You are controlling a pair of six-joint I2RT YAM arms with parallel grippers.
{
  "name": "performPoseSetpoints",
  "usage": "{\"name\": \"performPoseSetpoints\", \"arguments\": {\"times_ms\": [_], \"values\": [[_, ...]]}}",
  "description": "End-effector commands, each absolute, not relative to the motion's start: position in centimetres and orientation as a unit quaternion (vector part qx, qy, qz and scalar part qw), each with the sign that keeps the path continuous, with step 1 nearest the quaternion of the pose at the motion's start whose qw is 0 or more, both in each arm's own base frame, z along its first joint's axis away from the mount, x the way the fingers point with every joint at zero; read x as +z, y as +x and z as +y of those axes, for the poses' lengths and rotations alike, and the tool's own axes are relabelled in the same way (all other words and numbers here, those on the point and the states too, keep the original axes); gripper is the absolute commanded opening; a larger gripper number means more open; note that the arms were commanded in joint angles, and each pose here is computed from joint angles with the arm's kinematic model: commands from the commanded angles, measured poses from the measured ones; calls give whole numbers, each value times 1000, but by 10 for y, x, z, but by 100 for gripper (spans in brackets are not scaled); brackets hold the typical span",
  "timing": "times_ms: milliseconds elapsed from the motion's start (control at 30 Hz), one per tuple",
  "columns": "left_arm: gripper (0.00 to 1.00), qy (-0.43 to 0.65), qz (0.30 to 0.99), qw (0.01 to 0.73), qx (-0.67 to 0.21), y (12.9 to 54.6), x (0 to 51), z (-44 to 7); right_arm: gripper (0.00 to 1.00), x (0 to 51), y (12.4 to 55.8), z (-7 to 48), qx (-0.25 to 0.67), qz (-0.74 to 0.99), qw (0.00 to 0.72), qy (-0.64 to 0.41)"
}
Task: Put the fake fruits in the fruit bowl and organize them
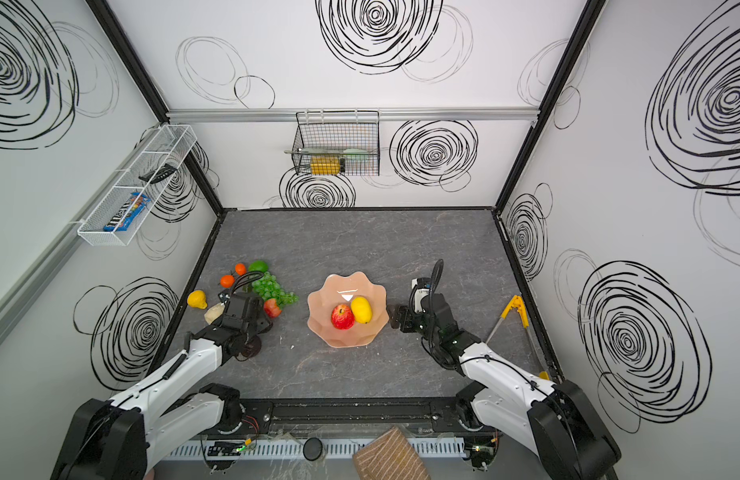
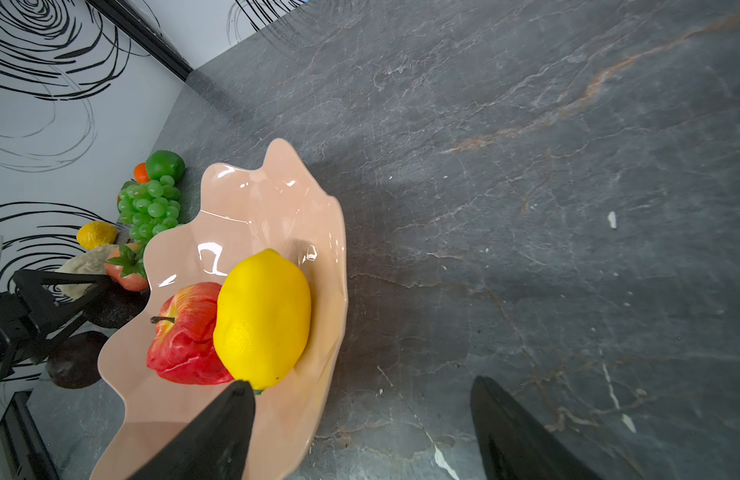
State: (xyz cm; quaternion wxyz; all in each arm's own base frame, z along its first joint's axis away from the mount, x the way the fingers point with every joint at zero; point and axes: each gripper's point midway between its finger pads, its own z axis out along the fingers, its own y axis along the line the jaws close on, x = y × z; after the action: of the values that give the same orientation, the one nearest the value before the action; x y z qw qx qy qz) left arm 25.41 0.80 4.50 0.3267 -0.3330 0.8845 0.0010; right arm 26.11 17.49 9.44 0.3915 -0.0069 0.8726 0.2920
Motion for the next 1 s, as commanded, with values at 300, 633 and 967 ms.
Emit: {"name": "performPoseSetpoints", "arguments": {"times_ms": [300, 633, 967], "values": [[59, -324, 887, 329, -20, 272, 40, 5, 86, 96, 265, 174, 291, 871, 395, 0], [66, -315, 892, 324, -19, 270, 37, 4, 86, 95, 265, 173, 289, 872, 396, 2], [58, -301, 903, 307, -26, 275, 30, -2, 86, 93, 265, 173, 288, 874, 392, 2]]}}
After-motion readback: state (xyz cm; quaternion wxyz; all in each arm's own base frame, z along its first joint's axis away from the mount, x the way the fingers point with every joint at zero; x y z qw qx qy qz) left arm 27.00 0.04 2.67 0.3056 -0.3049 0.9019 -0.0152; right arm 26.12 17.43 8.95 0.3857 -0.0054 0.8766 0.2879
